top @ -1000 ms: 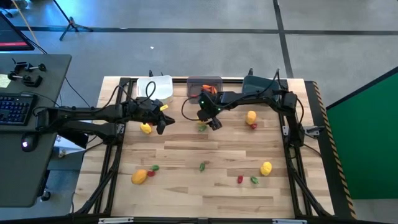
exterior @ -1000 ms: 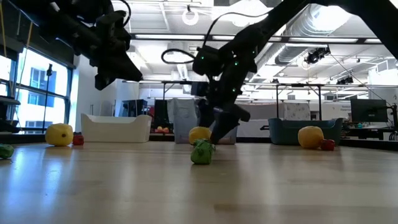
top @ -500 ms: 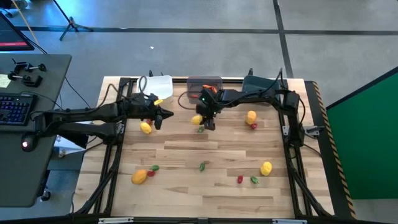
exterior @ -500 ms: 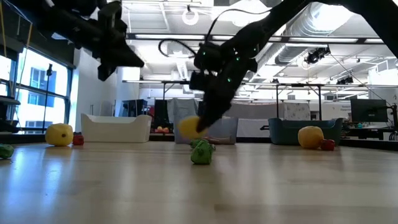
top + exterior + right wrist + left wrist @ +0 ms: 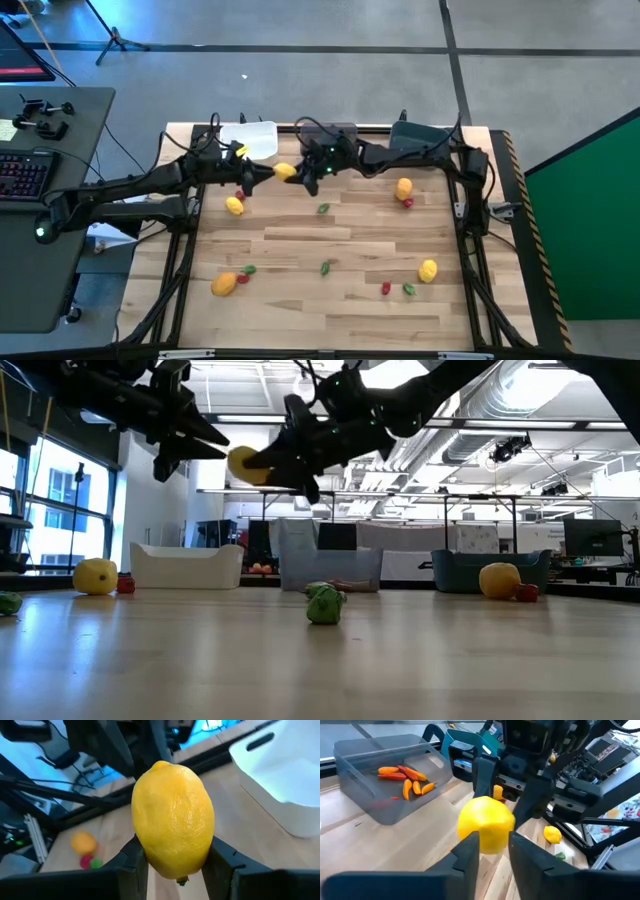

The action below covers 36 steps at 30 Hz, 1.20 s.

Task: Sort produce into baskets
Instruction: Put the top middle yellow lemon into the white bin

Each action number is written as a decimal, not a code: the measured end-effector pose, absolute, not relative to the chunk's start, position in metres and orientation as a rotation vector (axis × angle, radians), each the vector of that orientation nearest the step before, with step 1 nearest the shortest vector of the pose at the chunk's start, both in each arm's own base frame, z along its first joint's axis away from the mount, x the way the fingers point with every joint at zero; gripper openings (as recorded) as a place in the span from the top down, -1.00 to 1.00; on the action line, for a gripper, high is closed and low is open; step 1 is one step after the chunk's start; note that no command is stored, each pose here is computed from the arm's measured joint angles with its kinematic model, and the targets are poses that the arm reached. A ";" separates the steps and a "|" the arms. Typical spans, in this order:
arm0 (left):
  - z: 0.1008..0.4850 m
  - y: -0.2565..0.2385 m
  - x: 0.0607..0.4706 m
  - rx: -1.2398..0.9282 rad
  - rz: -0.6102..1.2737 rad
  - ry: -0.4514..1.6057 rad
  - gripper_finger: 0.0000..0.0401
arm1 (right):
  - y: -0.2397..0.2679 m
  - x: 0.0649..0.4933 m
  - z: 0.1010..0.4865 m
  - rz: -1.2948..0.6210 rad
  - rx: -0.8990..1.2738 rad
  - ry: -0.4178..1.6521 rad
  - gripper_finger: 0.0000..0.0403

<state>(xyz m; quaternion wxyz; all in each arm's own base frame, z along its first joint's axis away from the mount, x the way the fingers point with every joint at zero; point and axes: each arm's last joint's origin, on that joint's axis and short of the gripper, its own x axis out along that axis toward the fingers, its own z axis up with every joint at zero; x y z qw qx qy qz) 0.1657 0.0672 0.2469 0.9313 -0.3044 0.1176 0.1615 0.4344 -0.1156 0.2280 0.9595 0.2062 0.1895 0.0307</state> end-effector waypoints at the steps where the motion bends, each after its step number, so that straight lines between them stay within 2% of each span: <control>1: 0.247 0.067 0.166 -0.625 0.321 0.242 0.44 | -0.114 0.435 0.229 0.067 0.420 0.372 0.43; 7: 0.245 0.065 0.169 -0.626 0.241 0.276 0.10 | -0.102 0.439 0.230 0.089 0.413 0.367 0.43; 11: 0.244 0.063 0.173 -0.587 0.211 0.283 -0.03 | -0.097 0.440 0.229 0.096 0.407 0.374 0.43; 36: 0.244 0.061 0.169 -0.576 0.194 0.300 -0.04 | -0.093 0.440 0.229 0.149 0.437 0.391 0.43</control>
